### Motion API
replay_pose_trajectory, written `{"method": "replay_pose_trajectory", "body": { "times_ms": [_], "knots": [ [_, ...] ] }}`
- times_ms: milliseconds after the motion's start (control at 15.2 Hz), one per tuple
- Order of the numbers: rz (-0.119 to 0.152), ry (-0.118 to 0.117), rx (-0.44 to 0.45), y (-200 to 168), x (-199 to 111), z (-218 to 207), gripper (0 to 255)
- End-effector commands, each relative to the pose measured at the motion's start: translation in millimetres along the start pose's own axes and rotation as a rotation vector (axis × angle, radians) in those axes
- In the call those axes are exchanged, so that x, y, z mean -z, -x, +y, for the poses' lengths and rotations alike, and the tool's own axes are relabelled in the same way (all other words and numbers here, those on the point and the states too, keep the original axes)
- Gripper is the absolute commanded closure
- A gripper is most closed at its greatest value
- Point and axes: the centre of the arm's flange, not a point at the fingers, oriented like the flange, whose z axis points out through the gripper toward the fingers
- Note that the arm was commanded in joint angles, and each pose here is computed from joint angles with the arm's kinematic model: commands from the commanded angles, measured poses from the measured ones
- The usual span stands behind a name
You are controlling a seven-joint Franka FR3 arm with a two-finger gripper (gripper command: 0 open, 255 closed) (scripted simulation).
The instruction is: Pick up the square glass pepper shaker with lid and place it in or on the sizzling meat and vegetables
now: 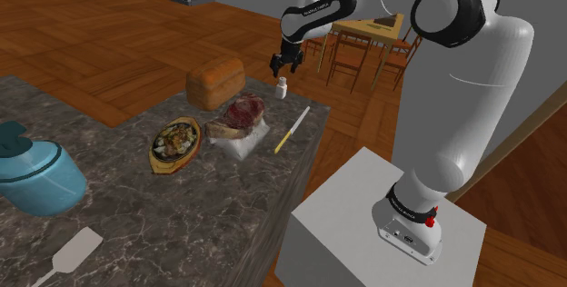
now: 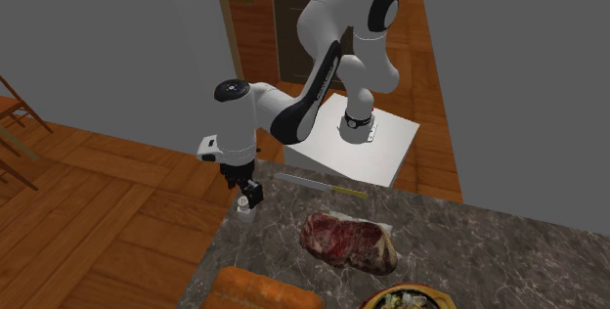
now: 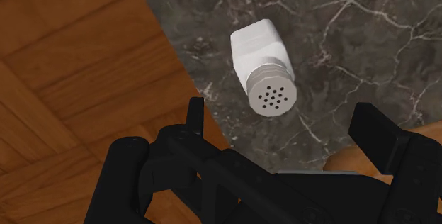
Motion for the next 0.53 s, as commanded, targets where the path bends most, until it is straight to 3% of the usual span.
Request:
{"method": "replay_pose_trajectory", "body": {
  "times_ms": [0,462],
  "knots": [
    [0.000,0.000,0.000,-1,-12,-1,0],
    [0.000,0.000,0.000,-1,-36,-1,0]
  ]
}}
